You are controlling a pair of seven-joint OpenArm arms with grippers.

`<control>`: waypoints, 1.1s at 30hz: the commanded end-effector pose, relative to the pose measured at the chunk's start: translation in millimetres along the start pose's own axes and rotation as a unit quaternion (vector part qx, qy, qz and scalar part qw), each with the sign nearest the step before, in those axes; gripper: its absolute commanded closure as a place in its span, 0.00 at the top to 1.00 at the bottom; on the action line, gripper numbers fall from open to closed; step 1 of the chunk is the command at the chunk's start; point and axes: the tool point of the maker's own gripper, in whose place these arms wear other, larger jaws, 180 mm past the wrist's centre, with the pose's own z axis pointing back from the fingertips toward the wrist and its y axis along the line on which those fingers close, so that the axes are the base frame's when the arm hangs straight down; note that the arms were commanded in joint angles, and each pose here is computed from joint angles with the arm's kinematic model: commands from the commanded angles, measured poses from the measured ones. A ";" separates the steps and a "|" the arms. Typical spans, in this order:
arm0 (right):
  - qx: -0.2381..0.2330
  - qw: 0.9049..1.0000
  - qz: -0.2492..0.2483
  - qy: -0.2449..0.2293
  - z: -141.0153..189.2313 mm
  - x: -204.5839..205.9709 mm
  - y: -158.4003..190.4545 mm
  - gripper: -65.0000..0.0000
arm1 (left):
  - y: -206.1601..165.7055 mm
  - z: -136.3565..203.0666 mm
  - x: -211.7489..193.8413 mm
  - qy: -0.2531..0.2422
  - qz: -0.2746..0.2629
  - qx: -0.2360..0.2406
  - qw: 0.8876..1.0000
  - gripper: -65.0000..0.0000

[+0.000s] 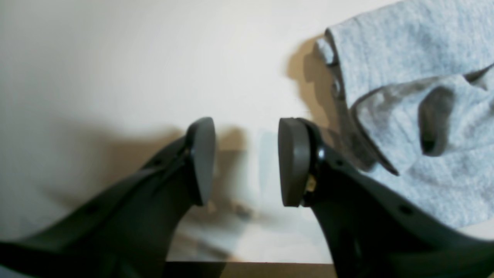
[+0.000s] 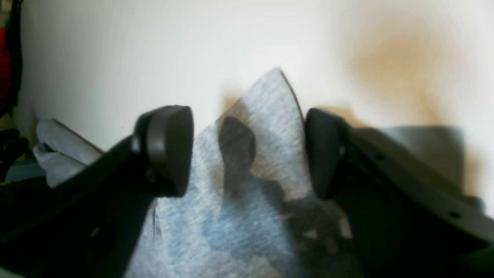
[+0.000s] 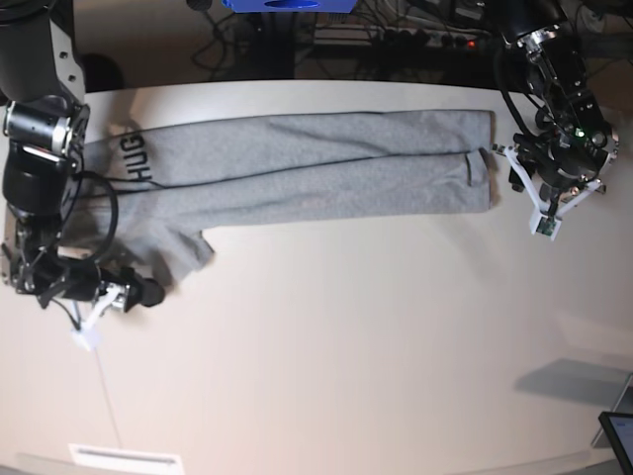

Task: Fold the T-shirt properly
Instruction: 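Move the right gripper to the sleeve side edge and grasp it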

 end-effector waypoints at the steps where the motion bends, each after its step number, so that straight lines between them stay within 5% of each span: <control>1: -0.028 0.998 0.001 0.055 1.6 -22.2 -11.8 0.51 | 7.2 4.6 10.4 -0.018 -0.005 0.010 1.000 0.41; 11: -0.031 0.998 -0.001 0.062 0.8 -28.5 -14.1 0.34 | 8.0 4.6 9.7 -0.017 -0.003 0.011 1.000 0.41; 15: -0.031 0.998 0.000 0.060 0.9 -27.4 -13.8 0.02 | 6.7 4.2 10.3 -0.017 -0.005 0.009 1.000 0.41; 33: -0.066 0.995 0.070 0.011 54.2 19.0 -3.2 0.00 | 9.5 4.5 18.0 -0.025 -0.004 0.012 1.000 0.41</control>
